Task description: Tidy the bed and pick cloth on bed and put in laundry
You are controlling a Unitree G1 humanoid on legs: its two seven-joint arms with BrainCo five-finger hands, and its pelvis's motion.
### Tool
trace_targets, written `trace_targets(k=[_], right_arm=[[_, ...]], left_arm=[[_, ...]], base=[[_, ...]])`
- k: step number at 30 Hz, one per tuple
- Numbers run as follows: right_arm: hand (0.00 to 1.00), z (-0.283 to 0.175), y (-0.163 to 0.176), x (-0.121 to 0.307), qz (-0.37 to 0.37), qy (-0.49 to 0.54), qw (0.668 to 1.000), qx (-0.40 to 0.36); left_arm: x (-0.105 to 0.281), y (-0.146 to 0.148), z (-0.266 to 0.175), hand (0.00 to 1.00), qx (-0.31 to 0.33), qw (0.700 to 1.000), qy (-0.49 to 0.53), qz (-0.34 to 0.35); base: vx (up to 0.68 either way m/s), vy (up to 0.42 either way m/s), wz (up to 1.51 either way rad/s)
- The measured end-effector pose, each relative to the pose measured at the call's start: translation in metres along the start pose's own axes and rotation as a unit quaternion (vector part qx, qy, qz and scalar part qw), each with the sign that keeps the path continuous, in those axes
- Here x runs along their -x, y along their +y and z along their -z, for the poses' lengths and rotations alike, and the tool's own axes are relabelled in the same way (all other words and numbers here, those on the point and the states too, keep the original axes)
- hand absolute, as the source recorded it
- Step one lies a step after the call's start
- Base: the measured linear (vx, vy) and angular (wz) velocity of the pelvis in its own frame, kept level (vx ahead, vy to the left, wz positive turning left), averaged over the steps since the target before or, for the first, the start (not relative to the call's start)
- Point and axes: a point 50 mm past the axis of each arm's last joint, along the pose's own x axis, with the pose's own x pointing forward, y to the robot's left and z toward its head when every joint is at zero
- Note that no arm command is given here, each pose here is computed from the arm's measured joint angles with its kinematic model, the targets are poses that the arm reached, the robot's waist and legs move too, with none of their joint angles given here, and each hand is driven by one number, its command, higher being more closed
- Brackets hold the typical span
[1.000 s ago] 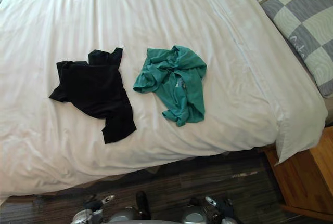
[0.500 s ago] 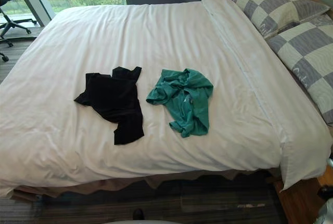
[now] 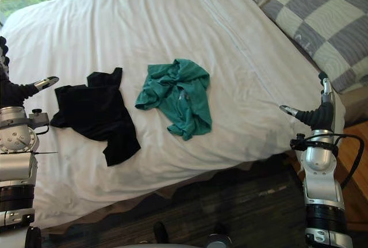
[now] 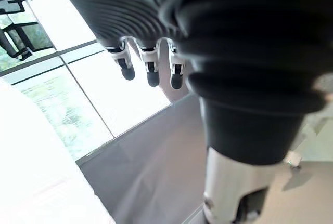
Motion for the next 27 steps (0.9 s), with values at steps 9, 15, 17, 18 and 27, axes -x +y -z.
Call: trace_targets(k=[9,15,17,18,27], right_arm=[[0.0,-0.037,0.002,-0.018,0.018,-0.076,0.997,-0.013],[0.0,-0.031,0.008,-0.012,0.04,-0.057,0.997,-0.04],[0.0,-0.029,0.007,-0.01,0.047,-0.051,0.997,-0.042],[0.0,-0.027,0.007,-0.009,0.055,-0.047,0.996,-0.043],[0.0,-0.018,-0.009,0.011,0.097,-0.027,0.994,-0.045]], left_arm=[[-0.04,-0.008,-0.026,0.0,-0.077,0.996,-0.03,-0.024],[-0.053,0.005,-0.026,0.0,-0.1,0.993,-0.008,-0.062],[-0.055,0.01,-0.027,0.0,-0.103,0.992,-0.003,-0.076],[-0.057,0.014,-0.027,0.0,-0.108,0.99,0.0,-0.087],[-0.07,0.053,-0.049,0.0,-0.132,0.976,-0.016,-0.17]], base=[[-0.09,-0.008,-0.22],[-0.1,-0.013,-0.04],[-0.06,-0.009,0.0],[-0.06,-0.019,0.0],[-0.01,-0.006,0.11]])
